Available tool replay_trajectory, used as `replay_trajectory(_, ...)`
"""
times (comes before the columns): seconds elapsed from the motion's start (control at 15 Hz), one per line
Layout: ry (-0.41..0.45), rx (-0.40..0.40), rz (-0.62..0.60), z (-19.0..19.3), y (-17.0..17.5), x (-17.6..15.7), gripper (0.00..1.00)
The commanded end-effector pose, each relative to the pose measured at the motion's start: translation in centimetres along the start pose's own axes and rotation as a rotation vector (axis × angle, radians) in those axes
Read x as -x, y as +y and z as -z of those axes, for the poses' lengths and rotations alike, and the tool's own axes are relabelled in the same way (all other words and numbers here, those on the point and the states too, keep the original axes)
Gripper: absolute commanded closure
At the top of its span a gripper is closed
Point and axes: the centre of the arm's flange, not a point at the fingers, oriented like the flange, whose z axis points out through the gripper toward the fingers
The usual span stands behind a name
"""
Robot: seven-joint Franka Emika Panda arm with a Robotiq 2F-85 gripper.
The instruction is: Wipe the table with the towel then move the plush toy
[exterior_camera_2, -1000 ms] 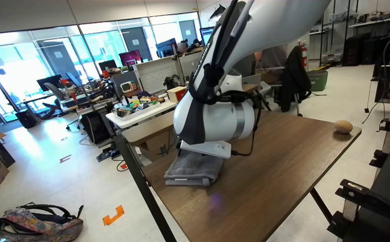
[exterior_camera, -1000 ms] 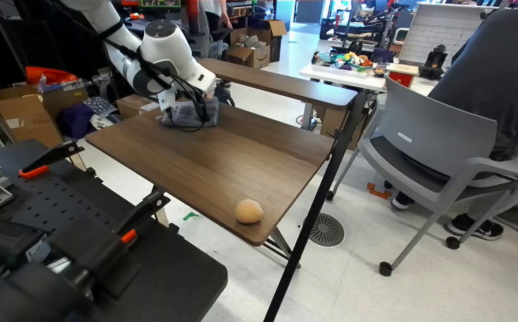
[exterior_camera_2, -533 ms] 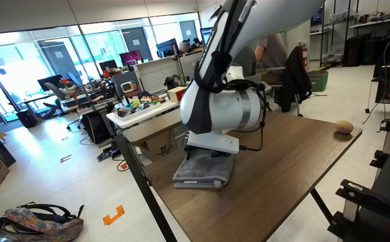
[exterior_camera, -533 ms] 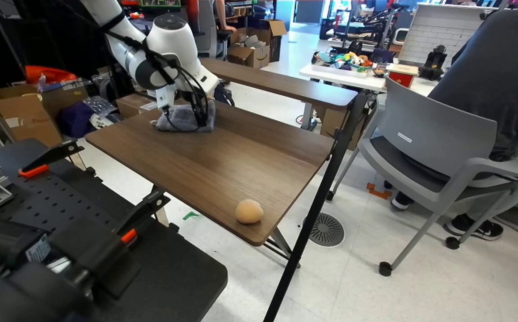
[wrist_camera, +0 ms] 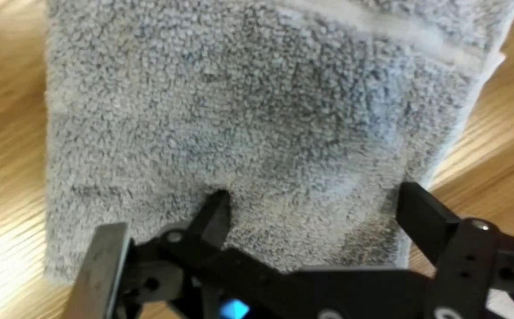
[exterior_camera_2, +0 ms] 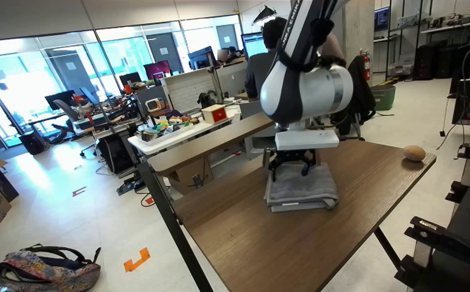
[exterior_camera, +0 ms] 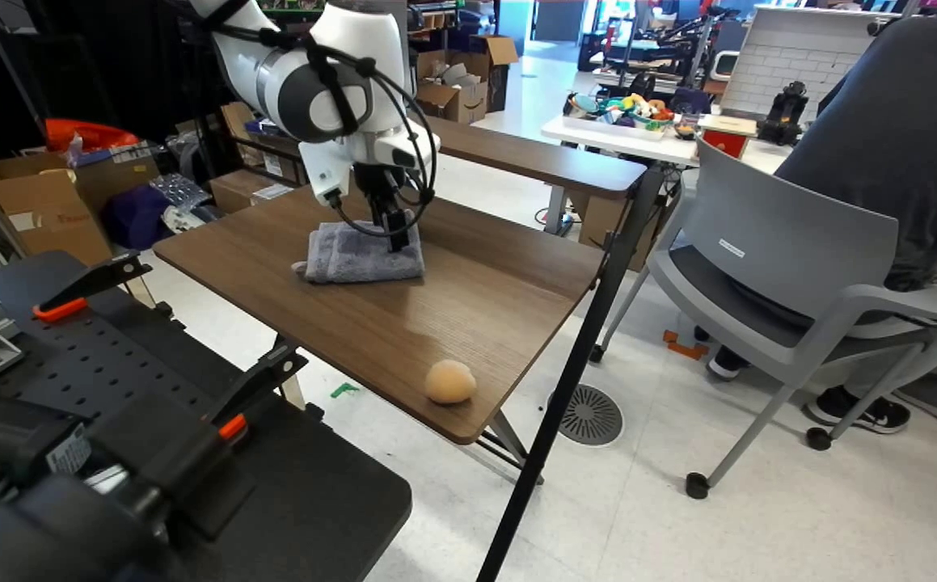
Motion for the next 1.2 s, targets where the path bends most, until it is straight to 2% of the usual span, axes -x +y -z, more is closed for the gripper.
replay_trajectory(0.0, -0.039, 0.078, 0.122, 6.2, 2.9, 0.1, 0.00)
replay_trajectory(0.13, -0.031, 0.099, 0.161, 8.9, 3.9, -0.6, 0.00)
replay_trajectory(0.4, -0.016, 0.214, 0.209, 13.2, 6.7, -2.1, 0.00)
replay_trajectory(0.73, -0.145, 0.465, 0.230, 12.5, 12.9, -1.3, 0.00)
replay_trajectory(0.8, -0.169, 0.488, 0.249, 12.3, 13.6, -0.9, 0.00)
replay_trajectory(0.87, -0.137, 0.426, 0.224, 11.7, 13.0, -2.3, 0.00)
replay_trajectory(1.13, -0.165, 0.462, 0.242, 11.2, 14.0, -1.5, 0.00)
